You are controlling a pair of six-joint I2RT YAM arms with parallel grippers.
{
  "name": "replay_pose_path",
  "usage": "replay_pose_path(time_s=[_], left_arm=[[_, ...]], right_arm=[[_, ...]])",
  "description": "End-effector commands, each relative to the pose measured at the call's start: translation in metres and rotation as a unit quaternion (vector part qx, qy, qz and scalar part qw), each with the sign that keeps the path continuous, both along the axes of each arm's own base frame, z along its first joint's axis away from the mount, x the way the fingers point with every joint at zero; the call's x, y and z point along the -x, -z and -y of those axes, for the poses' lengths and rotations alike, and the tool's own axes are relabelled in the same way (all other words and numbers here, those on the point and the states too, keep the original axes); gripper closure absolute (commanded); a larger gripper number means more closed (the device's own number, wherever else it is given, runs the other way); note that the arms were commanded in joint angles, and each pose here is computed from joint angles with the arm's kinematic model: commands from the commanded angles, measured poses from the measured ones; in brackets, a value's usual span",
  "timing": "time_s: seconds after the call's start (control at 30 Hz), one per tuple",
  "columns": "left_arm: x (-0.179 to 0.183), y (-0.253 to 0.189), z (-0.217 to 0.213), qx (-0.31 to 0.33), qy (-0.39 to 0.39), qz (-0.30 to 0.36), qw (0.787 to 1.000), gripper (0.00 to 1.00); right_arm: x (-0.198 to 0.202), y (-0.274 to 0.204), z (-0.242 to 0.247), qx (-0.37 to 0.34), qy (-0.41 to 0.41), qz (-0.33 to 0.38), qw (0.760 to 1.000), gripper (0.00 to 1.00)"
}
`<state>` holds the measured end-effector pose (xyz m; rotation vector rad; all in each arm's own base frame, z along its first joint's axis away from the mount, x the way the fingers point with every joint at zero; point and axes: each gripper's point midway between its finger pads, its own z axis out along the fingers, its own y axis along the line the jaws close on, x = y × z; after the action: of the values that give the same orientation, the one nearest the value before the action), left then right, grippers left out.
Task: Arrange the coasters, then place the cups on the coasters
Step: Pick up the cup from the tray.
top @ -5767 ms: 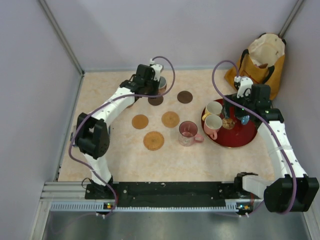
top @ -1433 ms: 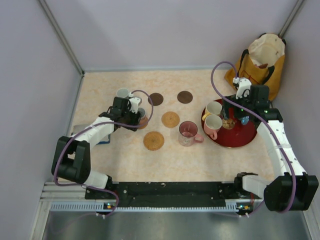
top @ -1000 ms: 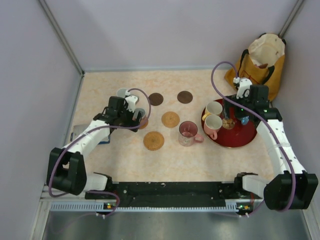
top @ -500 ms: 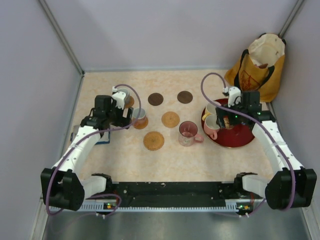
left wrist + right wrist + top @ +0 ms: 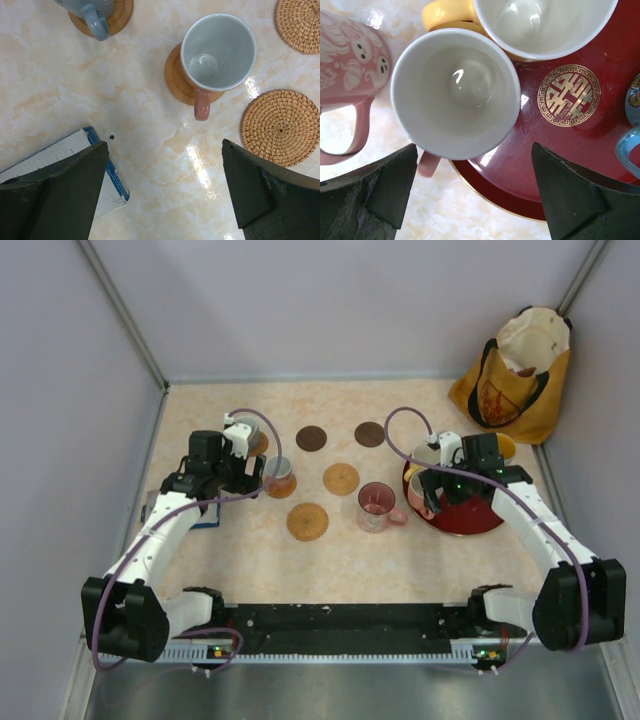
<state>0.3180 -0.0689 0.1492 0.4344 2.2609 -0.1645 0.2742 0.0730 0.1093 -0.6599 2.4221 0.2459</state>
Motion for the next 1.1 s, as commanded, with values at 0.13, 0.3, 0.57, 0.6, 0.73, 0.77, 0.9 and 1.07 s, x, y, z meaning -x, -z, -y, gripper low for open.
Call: replay_pose_path(time_s=[0.13, 0.3, 0.57, 0.6, 0.73, 0.77, 0.9, 1.07], left_arm=[[-0.003, -0.011, -0.004, -0.004, -0.003, 0.029, 1.000, 0.01], [-0.002, -0.009, -0.007, -0.007, -0.007, 0.030, 1.000, 0.01], [-0.003, -0.007, -0.008, -0.006, -0.007, 0.030, 1.000, 0.01], [-0.003, -0.007, -0.008, -0.005, -0.007, 0.029, 1.000, 0.01], [-0.003, -0.007, -0.008, -0.004, -0.006, 0.029, 1.000, 0.01], [-0.003, -0.007, -0.008, -0.004, -0.007, 0.030, 1.000, 0.01], [-0.002, -0.009, -0.007, -0.002, -0.005, 0.035, 0.999, 0.01], [-0.003, -0.009, -0.008, -0.001, -0.006, 0.034, 0.999, 0.01]], right_arm=[[-0.015, 0.019, 0.000, 0.019, 0.020, 0.002, 1.000, 0.11], [-0.015, 0.026, -0.006, 0.030, 0.010, 0.000, 0.999, 0.16], [-0.012, 0.032, -0.009, 0.035, 0.000, -0.009, 0.999, 0.34], [-0.011, 0.031, -0.009, 0.035, -0.002, -0.006, 0.999, 0.36], [-0.010, 0.023, -0.008, 0.033, -0.001, 0.006, 0.999, 0.48], [-0.010, 0.021, -0.007, 0.035, 0.000, 0.010, 0.999, 0.53], [-0.010, 0.016, -0.008, 0.032, 0.000, 0.019, 0.999, 0.74], [-0.008, 0.017, -0.008, 0.031, -0.003, 0.013, 0.999, 0.93]])
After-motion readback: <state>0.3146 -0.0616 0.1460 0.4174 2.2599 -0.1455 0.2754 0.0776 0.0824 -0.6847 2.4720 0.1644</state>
